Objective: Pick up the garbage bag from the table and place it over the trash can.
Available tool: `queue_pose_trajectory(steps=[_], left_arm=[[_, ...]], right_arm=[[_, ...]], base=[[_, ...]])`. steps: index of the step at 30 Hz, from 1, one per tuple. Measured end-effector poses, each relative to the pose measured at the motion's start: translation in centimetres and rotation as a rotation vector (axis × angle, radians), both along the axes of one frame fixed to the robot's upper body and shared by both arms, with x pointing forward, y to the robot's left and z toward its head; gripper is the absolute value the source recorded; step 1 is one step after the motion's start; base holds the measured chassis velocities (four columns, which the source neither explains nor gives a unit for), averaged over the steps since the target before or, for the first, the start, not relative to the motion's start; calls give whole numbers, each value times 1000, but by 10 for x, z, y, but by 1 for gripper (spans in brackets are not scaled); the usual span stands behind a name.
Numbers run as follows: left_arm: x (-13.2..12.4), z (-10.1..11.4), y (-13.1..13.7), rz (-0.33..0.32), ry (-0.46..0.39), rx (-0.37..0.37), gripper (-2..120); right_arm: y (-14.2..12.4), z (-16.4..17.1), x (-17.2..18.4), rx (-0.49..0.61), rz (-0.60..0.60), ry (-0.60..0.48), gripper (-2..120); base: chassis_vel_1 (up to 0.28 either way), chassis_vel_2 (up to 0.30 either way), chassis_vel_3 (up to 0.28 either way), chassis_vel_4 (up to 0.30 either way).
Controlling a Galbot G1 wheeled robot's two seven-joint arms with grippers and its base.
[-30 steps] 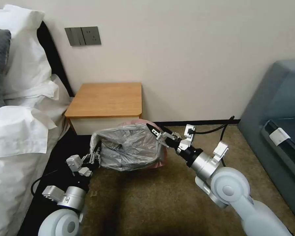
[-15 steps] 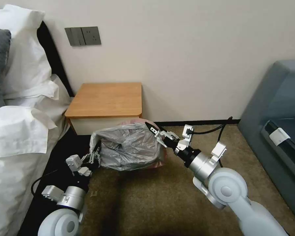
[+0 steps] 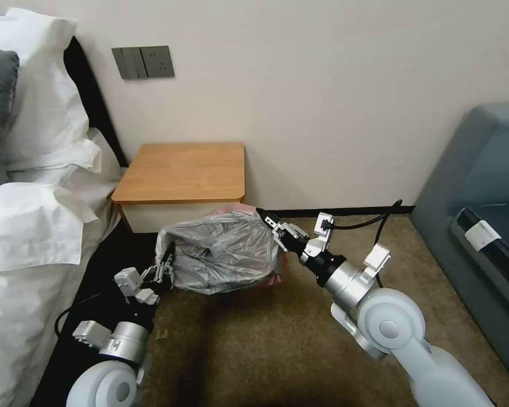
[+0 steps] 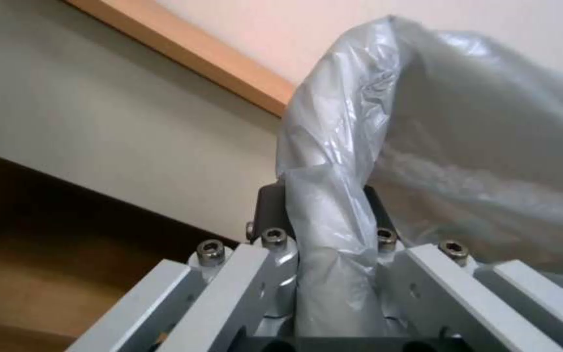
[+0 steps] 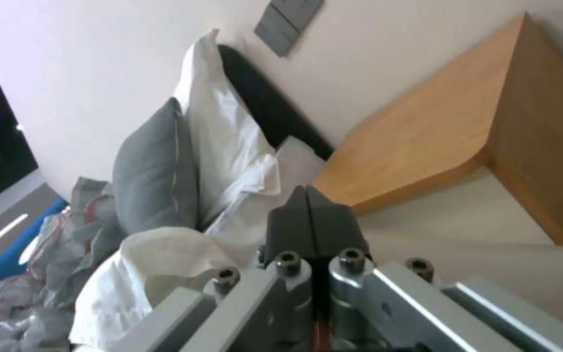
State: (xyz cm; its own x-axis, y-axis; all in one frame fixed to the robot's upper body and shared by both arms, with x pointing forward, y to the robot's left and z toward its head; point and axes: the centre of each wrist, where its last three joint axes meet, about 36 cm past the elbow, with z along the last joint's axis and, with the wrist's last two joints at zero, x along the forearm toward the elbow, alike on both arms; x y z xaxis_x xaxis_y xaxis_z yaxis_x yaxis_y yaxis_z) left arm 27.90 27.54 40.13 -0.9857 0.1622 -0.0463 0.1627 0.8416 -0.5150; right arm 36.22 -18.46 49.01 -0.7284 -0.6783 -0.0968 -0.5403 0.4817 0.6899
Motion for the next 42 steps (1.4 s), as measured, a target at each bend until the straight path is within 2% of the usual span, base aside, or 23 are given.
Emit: queue_pose_trajectory(steps=[15, 27, 32, 42], left_arm=[[-1, -4, -1, -17, -1, -3, 7], [-2, 0, 0, -47, -25, -42, 7], [-2, 2, 0, -62, -33, -47, 7], [-4, 5, 0, -76, -41, -61, 7]], right_arm=[[-4, 12, 17, 35, -28, 22, 0], [-16, -11, 53, -8, -26, 57, 0], [-14, -17, 65, -6, -4, 55, 0], [-26, -43, 86, -75, -6, 37, 0]], base=[[0, 0, 0, 0], [0, 0, 0, 0], [0, 0, 0, 0], [0, 0, 0, 0]])
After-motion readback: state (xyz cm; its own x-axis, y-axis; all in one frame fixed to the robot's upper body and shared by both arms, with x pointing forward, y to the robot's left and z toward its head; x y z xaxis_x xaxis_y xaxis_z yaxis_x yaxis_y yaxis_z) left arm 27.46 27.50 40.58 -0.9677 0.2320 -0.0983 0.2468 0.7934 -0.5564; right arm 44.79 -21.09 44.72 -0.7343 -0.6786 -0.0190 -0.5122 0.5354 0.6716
